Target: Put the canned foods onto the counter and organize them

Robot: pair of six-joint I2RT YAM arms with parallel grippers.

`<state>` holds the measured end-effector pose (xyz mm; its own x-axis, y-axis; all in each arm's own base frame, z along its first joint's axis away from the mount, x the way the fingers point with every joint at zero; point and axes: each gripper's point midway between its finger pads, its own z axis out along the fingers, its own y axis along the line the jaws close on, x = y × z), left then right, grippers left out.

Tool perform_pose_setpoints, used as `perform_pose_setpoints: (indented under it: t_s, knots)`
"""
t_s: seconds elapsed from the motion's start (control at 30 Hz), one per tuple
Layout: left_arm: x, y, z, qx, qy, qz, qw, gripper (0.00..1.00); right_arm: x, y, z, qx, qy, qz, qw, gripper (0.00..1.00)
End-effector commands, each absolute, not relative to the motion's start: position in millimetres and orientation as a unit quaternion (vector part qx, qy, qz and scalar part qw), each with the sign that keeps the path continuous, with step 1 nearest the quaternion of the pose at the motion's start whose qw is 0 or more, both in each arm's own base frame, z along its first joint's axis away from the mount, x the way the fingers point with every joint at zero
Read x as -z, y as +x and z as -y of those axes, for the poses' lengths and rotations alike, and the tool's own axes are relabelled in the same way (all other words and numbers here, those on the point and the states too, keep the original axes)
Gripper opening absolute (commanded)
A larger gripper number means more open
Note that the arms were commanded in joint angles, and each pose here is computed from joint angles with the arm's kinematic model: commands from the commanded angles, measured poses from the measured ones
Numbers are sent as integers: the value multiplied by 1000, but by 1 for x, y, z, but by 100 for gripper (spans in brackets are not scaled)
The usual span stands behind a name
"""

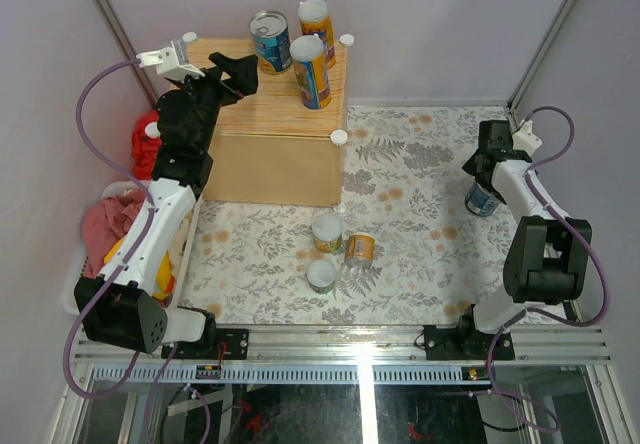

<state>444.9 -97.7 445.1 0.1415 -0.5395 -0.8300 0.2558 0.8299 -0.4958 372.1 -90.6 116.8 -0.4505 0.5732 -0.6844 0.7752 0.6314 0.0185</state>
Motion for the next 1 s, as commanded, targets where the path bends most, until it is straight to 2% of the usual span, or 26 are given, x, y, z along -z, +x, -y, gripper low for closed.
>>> perform_pose_setpoints:
  t_s: [0.0, 0.27, 0.3, 0.5, 0.53, 0.6, 0.63, 0.77, 0.97]
  knots:
    - [-451, 437, 98, 268, -116, -590, 752, 100, -107, 377, 95, 149, 415, -832, 336, 99]
    - [-448, 433, 98, 264, -110, -593, 753, 100, -93, 380, 102, 164, 413, -833, 330, 99]
    - [-446, 432, 98, 264, -109, -594, 752, 100, -94, 381, 103, 164, 411, -833, 332, 96]
    - [-436, 429, 97, 262, -110, -601, 747, 100, -99, 383, 103, 161, 383, -838, 355, 58]
    - [-434, 429, 97, 262, -111, -602, 746, 100, -100, 383, 103, 160, 376, -840, 356, 49]
    - [-431, 428, 97, 262, -111, -605, 744, 100, -103, 384, 101, 157, 365, -844, 361, 21]
    - [-429, 428, 98, 261, -111, -608, 742, 100, -105, 385, 101, 154, 359, -846, 364, 11]
    - [-425, 423, 95, 257, -116, -612, 739, 100, -109, 390, 90, 124, 338, -856, 371, 1]
    - [-423, 414, 92, 254, -122, -614, 738, 100, -125, 394, 76, 101, 310, -860, 393, 0]
